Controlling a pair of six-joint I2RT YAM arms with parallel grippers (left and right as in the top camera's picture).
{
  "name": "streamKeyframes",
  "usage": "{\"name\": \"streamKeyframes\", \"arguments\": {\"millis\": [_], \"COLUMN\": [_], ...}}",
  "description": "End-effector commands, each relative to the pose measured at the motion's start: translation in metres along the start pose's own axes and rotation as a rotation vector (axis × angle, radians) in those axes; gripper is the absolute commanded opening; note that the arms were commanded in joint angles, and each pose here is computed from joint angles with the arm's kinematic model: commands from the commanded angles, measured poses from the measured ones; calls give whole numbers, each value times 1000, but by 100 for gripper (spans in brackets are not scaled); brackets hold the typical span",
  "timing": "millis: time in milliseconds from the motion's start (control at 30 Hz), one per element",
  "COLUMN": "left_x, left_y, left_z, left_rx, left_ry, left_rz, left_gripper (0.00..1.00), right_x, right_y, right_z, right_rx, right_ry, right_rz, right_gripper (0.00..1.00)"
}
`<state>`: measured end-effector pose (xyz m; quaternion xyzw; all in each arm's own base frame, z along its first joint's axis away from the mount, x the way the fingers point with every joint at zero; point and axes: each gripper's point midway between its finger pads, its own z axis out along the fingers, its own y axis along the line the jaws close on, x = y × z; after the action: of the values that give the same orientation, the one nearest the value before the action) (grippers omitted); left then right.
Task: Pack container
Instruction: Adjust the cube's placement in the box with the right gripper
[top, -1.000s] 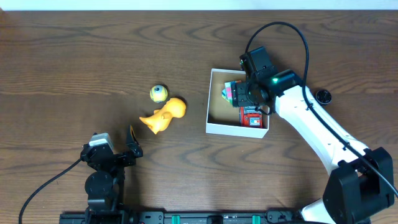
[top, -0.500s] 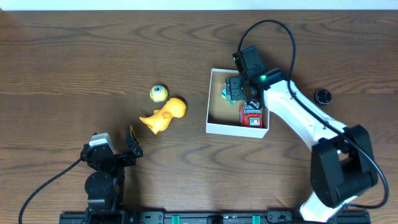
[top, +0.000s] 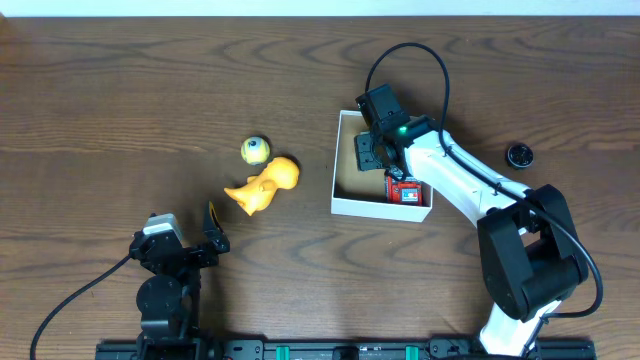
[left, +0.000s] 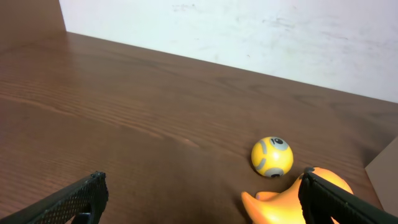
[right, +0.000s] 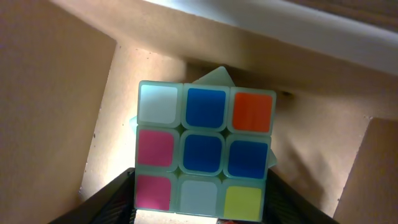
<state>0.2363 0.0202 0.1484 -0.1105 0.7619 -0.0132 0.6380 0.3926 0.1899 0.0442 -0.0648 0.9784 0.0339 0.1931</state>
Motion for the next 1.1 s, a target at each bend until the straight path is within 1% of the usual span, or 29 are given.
{"name": "streamKeyframes", "arguments": {"millis": [0,200,567,700,800,1067], "left_x": [14,14,14,14,14,14], "left_y": [0,0,0,0,0,0], "left_z": [3,3,3,3,3,3], "left_rx": [6,6,6,6,6,6], "left_ry": [32,32,32,32,32,32], "left_rz": [21,21,21,21,21,21], "left_gripper": [98,98,98,98,98,98], "right_x": [3,1,-10,-5,2,4], "right_y": [-1,-14,-32,-38,-44,-54], "right_z": [3,-5,-45,-48,-49,-49], "right_rx": [18,96,172,199,228,252], "right_ry": [4,-12,-84,-68,-49,-37], "right_rz": [-1,-5,48,51,85,122], "right_gripper": [53,51,54,56,57,61]}}
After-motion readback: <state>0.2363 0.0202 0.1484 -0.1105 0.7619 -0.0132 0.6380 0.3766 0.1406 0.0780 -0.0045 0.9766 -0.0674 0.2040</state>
